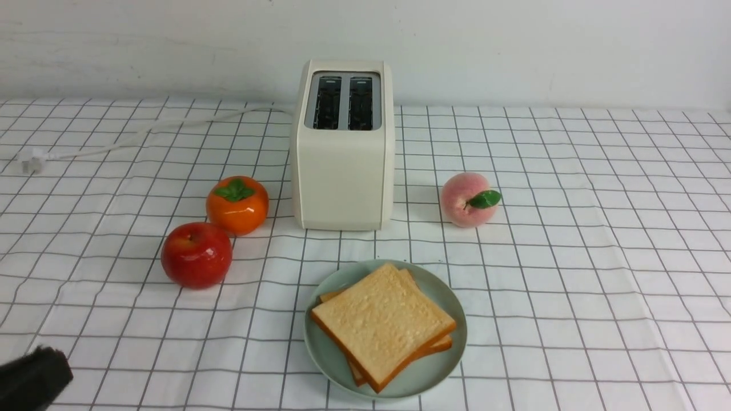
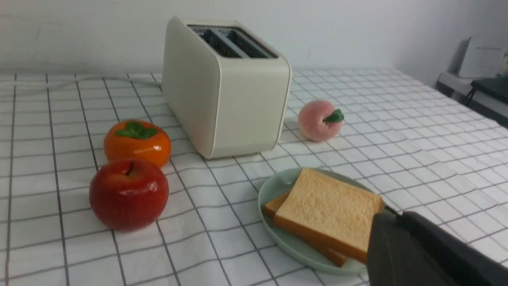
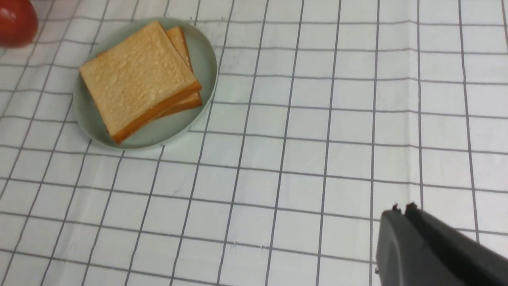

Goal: Take toasted bread from bread machine on white checkered table place on plate.

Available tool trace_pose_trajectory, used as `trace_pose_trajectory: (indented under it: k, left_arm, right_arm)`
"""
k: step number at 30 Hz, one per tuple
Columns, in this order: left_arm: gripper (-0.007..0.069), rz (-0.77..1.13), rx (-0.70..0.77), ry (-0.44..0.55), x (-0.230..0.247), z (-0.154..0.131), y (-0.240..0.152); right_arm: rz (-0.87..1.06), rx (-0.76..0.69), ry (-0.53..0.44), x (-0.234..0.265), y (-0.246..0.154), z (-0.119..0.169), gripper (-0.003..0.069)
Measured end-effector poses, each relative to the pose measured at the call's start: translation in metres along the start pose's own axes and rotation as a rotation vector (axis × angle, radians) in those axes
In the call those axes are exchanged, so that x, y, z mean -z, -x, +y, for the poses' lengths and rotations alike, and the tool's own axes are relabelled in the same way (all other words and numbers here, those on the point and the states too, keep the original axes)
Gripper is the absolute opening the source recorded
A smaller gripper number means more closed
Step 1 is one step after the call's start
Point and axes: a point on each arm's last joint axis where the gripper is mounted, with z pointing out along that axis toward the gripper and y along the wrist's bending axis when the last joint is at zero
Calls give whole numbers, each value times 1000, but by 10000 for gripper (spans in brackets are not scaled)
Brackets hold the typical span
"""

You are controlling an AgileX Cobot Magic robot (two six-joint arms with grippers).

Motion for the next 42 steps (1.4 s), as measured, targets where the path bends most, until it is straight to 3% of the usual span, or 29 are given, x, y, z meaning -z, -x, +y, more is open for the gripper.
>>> trace_pose_trajectory:
  k: [13,18,22,27,31,42]
  left_arm:
    - [-13,178,0,35,-11,10,-51]
    - [-13,197,1,39,-11,11,-53]
    - [-13,201,1,40,-11,11,-54]
    - [-13,204,1,41,-11,11,-54]
    - [-13,208,4,41,-11,11,-54]
    - [-13,235,9,45,-11,11,-57]
  right_arm:
    - [26,-1,-8,-5,-34,-8,11]
    - [-13,14,-46,-4,-35,-12,10]
    - [-209,6,-103,-18,-38,-20,-18]
    - [-350,31,-165,-62,-83,-40,-19]
    - [-318,22,-181,-96,-125,-55,-19]
    - [-334,7,-176,-97,-125,-55,-18]
